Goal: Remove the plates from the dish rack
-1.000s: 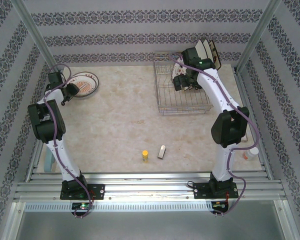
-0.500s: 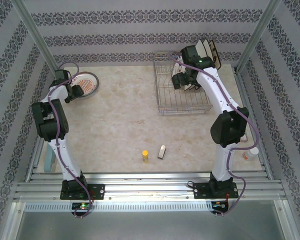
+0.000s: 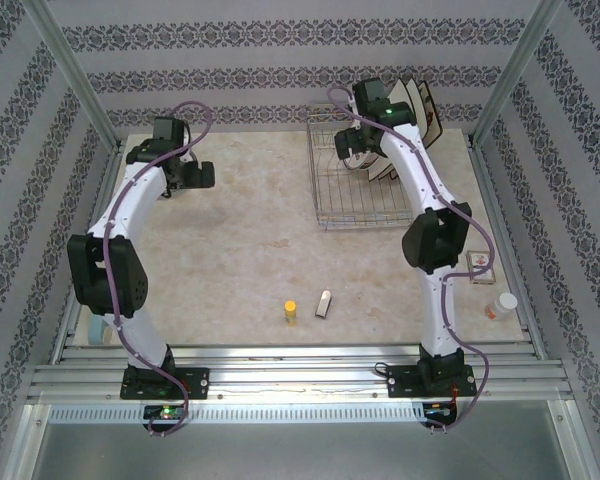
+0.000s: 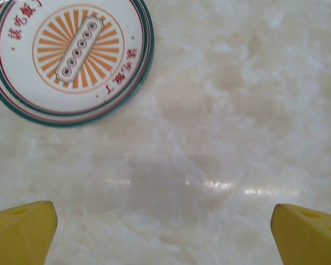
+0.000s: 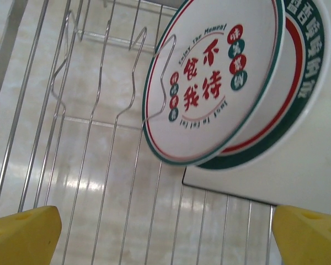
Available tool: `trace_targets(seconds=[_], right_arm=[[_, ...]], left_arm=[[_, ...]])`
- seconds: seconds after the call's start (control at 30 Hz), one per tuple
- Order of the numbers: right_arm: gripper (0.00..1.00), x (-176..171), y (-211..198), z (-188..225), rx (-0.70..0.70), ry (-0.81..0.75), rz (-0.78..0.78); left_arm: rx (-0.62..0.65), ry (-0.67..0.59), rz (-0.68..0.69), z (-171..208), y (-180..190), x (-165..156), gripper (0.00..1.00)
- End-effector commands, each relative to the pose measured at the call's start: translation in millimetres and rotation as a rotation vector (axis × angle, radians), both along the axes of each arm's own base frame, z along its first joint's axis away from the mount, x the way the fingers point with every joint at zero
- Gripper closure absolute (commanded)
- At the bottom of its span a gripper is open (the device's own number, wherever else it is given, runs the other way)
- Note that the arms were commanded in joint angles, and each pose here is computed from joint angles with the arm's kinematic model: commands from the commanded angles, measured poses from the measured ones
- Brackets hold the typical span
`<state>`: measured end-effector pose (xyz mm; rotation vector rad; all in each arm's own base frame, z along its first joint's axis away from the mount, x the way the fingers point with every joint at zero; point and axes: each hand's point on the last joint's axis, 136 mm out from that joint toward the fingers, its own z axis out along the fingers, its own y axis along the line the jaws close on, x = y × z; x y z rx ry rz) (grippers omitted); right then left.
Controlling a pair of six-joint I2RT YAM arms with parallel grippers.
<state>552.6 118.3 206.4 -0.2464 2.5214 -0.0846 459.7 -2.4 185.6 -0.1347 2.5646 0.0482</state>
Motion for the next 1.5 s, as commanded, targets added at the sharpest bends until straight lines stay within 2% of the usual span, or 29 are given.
trace_targets(seconds=[0.0,0.4,0.73,0.87,1.47], right_arm=[[0.02,19,-11,7,0.006,-0.056,-0.059],[0.04,47,-6,-17,0.057,-0.075,-0.061],[0.15,67,0,-30,0.101,-0.114,-0.091],[0.23,72,3,-32,0.125,-0.125,-0.097],[0.18,72,-18,-21,0.073,-0.173,-0.185]], left_arm=[[0.031,0.134,-0.018,-13,-5,-36,0.00],[0.015,0.140,-0.045,-8,-16,-42,0.00],[0.017,0.137,-0.058,-6,-18,-39,0.00],[0.020,0.136,-0.059,-5,-17,-39,0.00],[0.020,0.136,-0.072,-7,-19,-32,0.00]])
